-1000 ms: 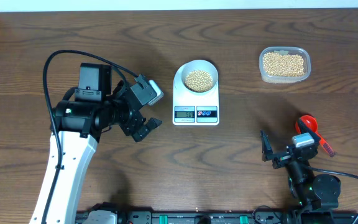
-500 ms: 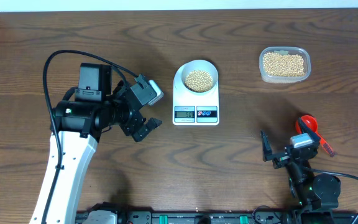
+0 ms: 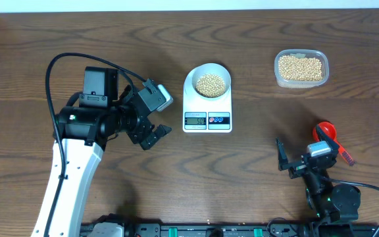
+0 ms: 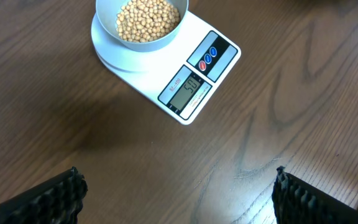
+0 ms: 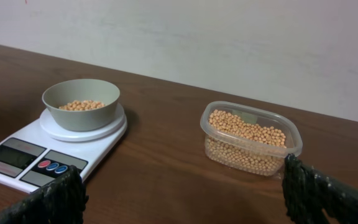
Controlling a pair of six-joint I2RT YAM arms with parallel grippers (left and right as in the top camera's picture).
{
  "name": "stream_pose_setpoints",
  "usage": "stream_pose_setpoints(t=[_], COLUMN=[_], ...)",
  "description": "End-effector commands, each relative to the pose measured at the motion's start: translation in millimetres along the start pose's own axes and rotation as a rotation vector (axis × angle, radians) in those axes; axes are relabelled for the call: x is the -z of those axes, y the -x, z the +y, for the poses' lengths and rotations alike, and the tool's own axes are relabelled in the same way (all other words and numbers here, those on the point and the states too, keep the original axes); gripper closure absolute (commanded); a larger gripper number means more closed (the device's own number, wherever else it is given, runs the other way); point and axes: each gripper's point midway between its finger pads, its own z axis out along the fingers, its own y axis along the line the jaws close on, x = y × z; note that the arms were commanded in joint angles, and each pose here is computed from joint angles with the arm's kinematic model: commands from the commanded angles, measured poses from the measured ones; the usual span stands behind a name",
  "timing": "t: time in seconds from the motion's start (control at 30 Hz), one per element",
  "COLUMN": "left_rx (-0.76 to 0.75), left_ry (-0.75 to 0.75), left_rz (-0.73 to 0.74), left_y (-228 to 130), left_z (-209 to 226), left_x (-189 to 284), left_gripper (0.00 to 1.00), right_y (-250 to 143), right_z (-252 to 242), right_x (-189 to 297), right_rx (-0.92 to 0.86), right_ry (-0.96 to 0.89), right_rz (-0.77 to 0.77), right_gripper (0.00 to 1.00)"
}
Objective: Scoop item into bowl and weigh 50g on scale
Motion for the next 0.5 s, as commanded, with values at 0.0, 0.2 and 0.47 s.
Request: stream_pose_setpoints(t=[0.0,0.2,0.47], left_rx=[-0.003,-0.004,-0.003], left_ry=[0.021,0.021,0.021], left_rz=[-0.016,-0.016,-0.016], left_y=[4.9,4.9,4.9], left_z=[2.1,2.1,2.1], left_x=[7.4,7.4,7.4], left_gripper=[0.02,0.02,0.02], right_y=[-0.5,-0.9,-4.1], right_z=[1.4,-1.4,-11.9], right_x=[0.2,0.2,0.7], right_rx=[-0.004,-0.003,-0.001], right_ry=[0.004,-0.012,-0.074], right_rz=[0.0,0.002,0.018], right_gripper=[0.01,0.01,0.01])
